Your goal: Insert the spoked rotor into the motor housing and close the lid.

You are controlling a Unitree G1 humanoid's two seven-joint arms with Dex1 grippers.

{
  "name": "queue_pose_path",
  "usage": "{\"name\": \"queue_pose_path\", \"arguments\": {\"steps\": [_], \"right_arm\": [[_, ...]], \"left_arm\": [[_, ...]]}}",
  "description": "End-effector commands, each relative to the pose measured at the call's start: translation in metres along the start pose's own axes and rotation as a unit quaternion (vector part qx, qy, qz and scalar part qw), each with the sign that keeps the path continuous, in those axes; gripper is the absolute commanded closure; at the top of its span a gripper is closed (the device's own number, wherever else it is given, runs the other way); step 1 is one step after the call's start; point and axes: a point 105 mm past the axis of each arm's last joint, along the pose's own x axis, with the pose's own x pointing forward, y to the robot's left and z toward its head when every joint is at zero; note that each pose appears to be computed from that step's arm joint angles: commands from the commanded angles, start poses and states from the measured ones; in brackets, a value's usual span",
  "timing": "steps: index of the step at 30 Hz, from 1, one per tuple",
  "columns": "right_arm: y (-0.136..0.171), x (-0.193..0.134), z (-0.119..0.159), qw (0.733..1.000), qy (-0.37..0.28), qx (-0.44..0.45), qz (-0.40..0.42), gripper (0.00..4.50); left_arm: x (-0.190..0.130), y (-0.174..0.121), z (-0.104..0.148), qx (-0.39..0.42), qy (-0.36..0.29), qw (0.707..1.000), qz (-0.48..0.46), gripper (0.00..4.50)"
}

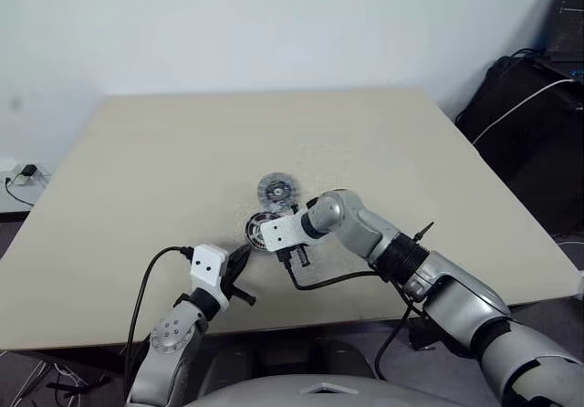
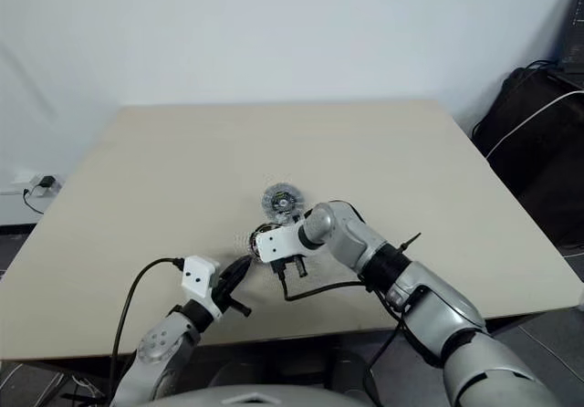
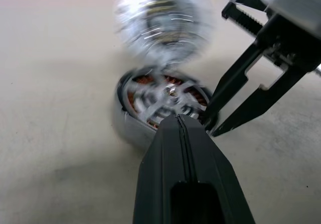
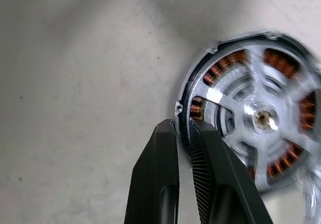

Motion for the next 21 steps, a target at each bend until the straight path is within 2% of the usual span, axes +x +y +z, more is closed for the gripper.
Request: {"name": "queue_pose_path", "arguments": {"steps": [1,6,10,13,17,21], "right_arm": [[-0.009,-0.007,-0.009,0.999,0.012,0.006,-0.030,4.40],[-0.007,-0.019,-0.005,0.998,-0.018,0.033,-0.053,4.40],[0.006,-0.034,0.004,0.989,-0.071,0.105,-0.077,4.40],[0.023,-0.045,0.004,0.980,-0.077,0.159,-0.092,4.40],[0.046,-0.054,0.007,0.959,-0.085,0.252,-0.100,4.40],[0.050,-0.062,0.004,0.927,-0.080,0.344,-0.128,4.40]], "left_arm": [[0.003,-0.001,0.010,0.005,-0.024,1.000,-0.002,4.50],[0.005,-0.002,0.009,0.006,-0.024,1.000,-0.006,4.50],[0.006,-0.002,0.007,0.005,-0.021,1.000,-0.007,4.50],[0.005,-0.003,0.004,0.002,-0.017,1.000,-0.008,4.50],[0.005,-0.005,-0.001,-0.004,-0.011,1.000,-0.012,4.50],[0.007,-0.006,-0.003,-0.004,-0.006,1.000,-0.021,4.50]]}}
